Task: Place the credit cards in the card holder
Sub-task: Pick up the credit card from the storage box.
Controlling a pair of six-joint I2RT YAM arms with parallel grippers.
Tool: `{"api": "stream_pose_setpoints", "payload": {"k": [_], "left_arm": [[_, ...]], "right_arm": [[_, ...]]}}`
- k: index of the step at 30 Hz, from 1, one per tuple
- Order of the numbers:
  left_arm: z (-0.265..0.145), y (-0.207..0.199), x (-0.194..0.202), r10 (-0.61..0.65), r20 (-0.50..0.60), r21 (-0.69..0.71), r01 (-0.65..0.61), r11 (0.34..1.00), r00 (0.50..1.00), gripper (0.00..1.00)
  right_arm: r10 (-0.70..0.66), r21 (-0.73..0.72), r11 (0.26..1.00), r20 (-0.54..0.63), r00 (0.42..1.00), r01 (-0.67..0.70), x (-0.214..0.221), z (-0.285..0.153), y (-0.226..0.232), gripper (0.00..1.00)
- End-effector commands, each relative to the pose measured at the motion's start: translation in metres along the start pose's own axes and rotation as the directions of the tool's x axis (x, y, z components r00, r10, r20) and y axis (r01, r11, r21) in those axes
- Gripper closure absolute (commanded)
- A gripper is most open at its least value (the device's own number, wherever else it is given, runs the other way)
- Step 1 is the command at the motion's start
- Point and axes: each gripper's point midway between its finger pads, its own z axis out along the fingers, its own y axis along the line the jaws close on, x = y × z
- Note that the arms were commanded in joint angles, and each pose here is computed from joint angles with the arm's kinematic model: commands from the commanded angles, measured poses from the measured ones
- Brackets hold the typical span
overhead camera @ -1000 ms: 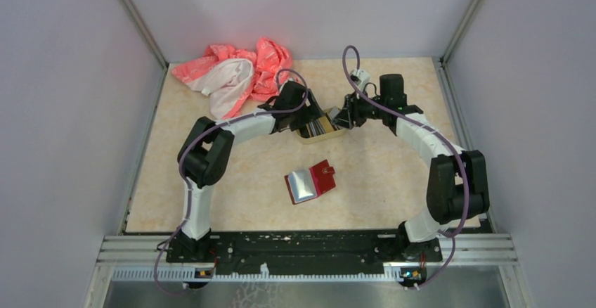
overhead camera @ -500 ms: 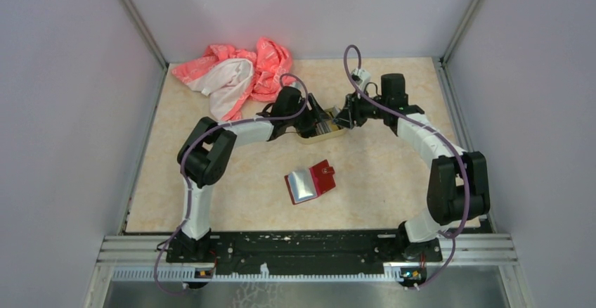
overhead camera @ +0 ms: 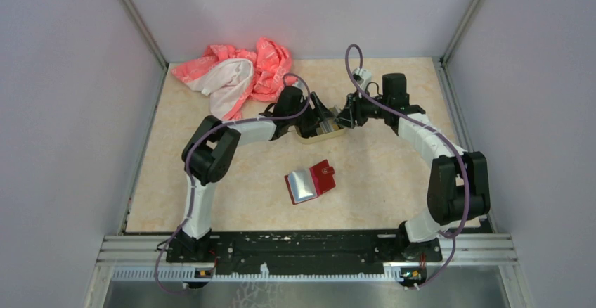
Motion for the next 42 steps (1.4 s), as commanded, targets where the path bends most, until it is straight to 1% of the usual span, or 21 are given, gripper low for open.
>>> {"api": "stream_pose_setpoints", "payload": {"k": [1,5,8,15,20,29,38,42], "left_arm": [[0.01,-0.01,0.002,-0.012,-0.021,0.043,0.013,0.999,1.0,0.26],[0.011,-0.012,0.0,-0.014,-0.022,0.053,0.015,0.998,1.0,0.28],[0.01,-0.015,0.0,-0.008,-0.021,0.06,0.009,0.998,1.0,0.31],[-0.007,-0.026,-0.005,0.008,0.004,0.082,-0.009,0.997,1.0,0.33],[-0.013,-0.028,-0.005,-0.008,0.003,0.105,0.008,0.994,1.0,0.35],[-0.022,-0.022,-0.007,-0.017,0.011,0.098,0.015,0.995,1.0,0.39],[-0.033,-0.015,-0.011,-0.01,0.037,0.081,0.007,0.997,0.999,0.48],[-0.034,-0.01,-0.012,-0.011,0.04,0.073,0.008,0.997,0.999,0.58]], "right_arm": [[-0.069,-0.012,0.998,0.068,0.995,0.07,-0.022,-0.01,0.009,0.58],[-0.065,-0.017,0.998,0.068,0.996,0.067,-0.022,-0.01,0.009,0.58],[-0.064,-0.017,0.998,0.068,0.996,0.066,-0.022,-0.01,0.008,0.58],[-0.062,-0.022,0.998,0.068,0.996,0.064,-0.021,-0.011,0.009,0.58],[-0.062,-0.021,0.998,0.067,0.996,0.064,-0.021,-0.011,0.008,0.58],[-0.062,-0.022,0.998,0.069,0.996,0.063,-0.022,-0.012,0.008,0.58],[-0.057,-0.024,0.998,0.067,0.996,0.059,-0.021,-0.012,0.007,0.58],[-0.057,-0.025,0.998,0.068,0.996,0.059,-0.021,-0.012,0.008,0.58]]}}
